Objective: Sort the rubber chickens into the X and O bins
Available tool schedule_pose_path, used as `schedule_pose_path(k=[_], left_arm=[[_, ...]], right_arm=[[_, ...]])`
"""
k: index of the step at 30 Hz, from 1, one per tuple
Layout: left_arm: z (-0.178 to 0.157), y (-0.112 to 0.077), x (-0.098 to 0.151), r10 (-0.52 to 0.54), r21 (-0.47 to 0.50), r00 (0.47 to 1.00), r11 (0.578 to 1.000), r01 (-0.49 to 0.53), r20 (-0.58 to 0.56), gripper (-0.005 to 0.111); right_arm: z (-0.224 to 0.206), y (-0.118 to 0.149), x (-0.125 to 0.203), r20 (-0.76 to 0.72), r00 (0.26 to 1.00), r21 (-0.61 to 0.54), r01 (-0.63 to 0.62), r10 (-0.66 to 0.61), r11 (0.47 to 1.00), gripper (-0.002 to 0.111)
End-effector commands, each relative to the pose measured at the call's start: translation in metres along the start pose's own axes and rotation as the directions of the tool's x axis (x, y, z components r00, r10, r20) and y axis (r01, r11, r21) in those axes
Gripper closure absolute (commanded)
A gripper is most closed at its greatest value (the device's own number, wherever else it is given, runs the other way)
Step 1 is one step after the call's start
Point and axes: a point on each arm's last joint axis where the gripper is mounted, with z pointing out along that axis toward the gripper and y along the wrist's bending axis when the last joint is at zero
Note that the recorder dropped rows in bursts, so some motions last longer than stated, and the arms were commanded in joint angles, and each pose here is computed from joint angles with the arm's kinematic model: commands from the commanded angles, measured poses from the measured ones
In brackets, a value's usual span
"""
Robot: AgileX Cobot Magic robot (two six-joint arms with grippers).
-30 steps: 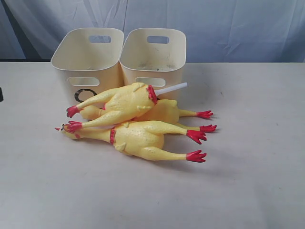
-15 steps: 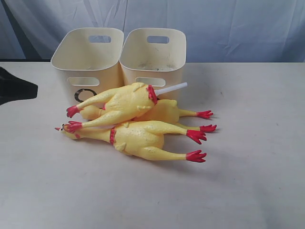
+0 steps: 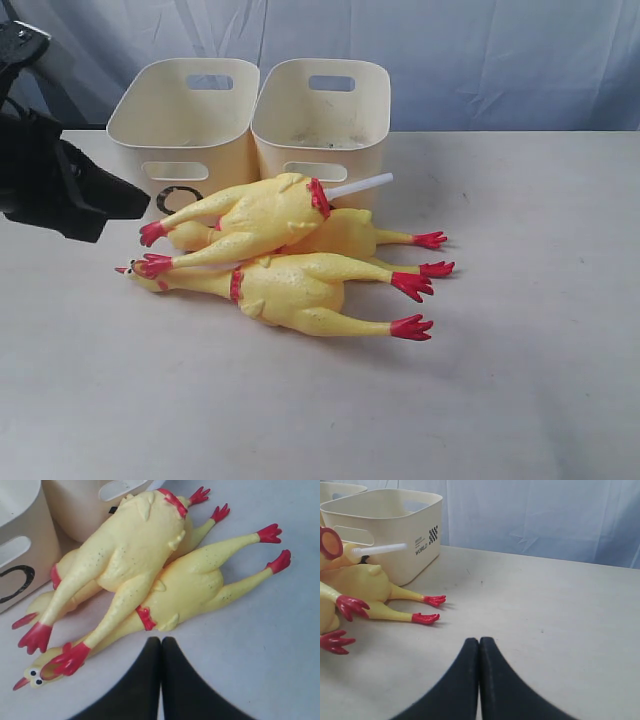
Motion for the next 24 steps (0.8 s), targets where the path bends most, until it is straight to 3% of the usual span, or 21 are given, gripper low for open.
schedule_pose_path(k=[1,24], left_arm=[[0.0002,-0.0015,-0.0033,-0.009,0.016,1.0,1.0,0.009,0.015,0.107],[0.0002,-0.0014,-0.0048,-0.018,0.015,0.999,1.0,0.017,0.031,0.107]], right_arm=[[-0.0007,-0.0004,-0.0019,0.02,1.0,0.004,0.005,-0.005,1.0,0.109],[-0.0007,-0.0004,-0.0019,0.02,1.0,0.004,0.005,-0.005,1.0,0.109]])
